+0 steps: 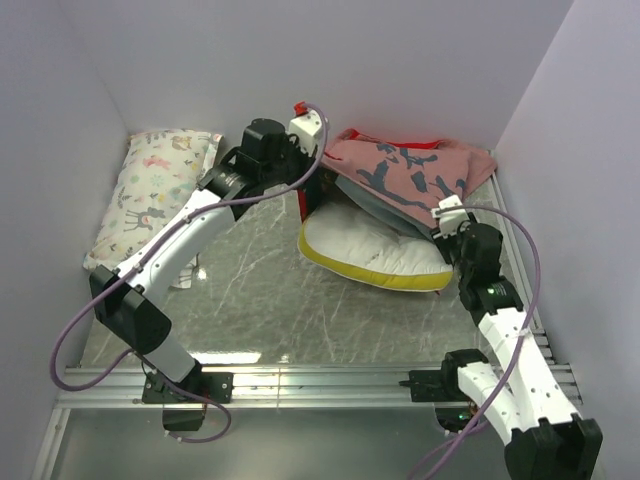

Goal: Put the pillow into the pillowcase

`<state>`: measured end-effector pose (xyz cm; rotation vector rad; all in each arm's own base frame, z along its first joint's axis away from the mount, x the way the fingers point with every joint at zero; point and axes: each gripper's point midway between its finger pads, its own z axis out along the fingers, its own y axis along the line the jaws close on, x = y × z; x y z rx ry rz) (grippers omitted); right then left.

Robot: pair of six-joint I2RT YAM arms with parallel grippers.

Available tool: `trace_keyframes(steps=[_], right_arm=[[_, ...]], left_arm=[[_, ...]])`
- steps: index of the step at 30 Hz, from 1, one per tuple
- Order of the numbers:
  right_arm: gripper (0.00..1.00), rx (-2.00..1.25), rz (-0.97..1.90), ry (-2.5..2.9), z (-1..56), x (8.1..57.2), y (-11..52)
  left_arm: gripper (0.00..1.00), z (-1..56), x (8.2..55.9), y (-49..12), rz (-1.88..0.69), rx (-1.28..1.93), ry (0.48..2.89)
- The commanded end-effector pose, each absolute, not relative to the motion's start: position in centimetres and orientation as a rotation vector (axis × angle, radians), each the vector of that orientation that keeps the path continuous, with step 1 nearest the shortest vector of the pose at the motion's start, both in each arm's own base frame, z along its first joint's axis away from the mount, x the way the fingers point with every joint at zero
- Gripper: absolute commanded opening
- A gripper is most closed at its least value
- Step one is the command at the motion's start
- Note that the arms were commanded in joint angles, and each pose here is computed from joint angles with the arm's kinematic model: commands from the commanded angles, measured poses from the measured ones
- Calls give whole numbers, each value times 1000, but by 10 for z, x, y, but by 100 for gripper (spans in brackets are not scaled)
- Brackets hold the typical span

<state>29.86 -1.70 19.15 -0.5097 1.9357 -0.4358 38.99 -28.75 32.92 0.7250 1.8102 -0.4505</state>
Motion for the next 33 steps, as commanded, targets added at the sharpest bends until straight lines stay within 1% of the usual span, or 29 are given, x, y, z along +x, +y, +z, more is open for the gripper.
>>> trace_keyframes(steps=[1,2,3,4,5,6,8,11,12,13,14,15,16,17,18,20,21,22,23,24,25,26,27,28,29,30,31,32,33], right_arm=[[56,-455,-619,2057,173,266,-64],[54,-470,-613,2080,166,260,-65],[48,-481,-610,2080,163,255,-64],[34,-467,-623,2098,160,250,-71],[5,-466,-618,2106,160,248,-70],[0,-453,-615,2101,165,249,-70],[0,-402,-590,2058,199,258,-68],[0,-292,-575,1948,270,271,-68],[0,-240,-574,1836,334,278,-68],[0,-209,-551,1802,362,278,-67],[0,-160,-552,1675,431,277,-67],[0,-136,-551,1616,462,275,-67],[0,-115,-556,1560,491,270,-68],[0,-92,-560,1463,541,260,-68],[0,-90,-574,1421,562,255,-69],[0,-64,-599,1326,607,243,-71],[0,-69,-622,1302,618,239,-73],[0,-70,-629,1284,625,237,-73],[0,-83,-630,1300,618,241,-72],[0,-108,-626,1334,605,246,-71],[0,-151,-632,1384,585,254,-69],[0,-207,-635,1472,541,267,-67],[0,-232,-668,1489,528,270,-70],[0,-246,-684,1495,522,272,-70],[0,-226,-698,1455,542,270,-72],[0,-200,-712,1418,563,265,-74],[0,-171,-723,1374,588,259,-77],[0,-126,-734,1279,635,245,-78],[0,-92,-744,1236,654,237,-81]], left_arm=[[0,411,417,-245,-409,514,1654],[0,407,421,-238,-400,502,1668],[0,405,422,-237,-401,502,1671],[0,396,422,-236,-400,506,1688],[0,395,421,-234,-402,507,1689],[0,392,420,-235,-408,512,1695],[0,388,421,-231,-410,517,1712],[0,430,432,-209,-415,436,1661],[0,460,433,-203,-412,416,1614],[0,478,439,-188,-387,380,1583],[0,493,443,-181,-375,360,1553],[0,538,435,-170,-367,326,1452],[0,558,433,-163,-353,309,1408],[0,572,433,-157,-334,296,1374],[0,610,418,-148,-306,279,1274],[0,643,399,-134,-249,267,1171],[0,640,400,-129,-216,259,1166],[0,660,377,-121,-206,247,1091],[0,655,375,-120,-203,246,1092],[0,611,395,-128,-192,285,1189],[0,590,395,-138,-189,323,1230],[0,566,394,-140,-160,351,1287],[0,523,406,-147,-123,419,1380],[0,512,407,-146,-97,429,1414],[0,506,413,-137,-52,394,1459],[0,561,399,-123,-73,311,1358],[0,596,391,-111,-82,257,1293],[0,616,397,-95,-59,191,1260],[0,680,361,-78,-60,123,1092]])
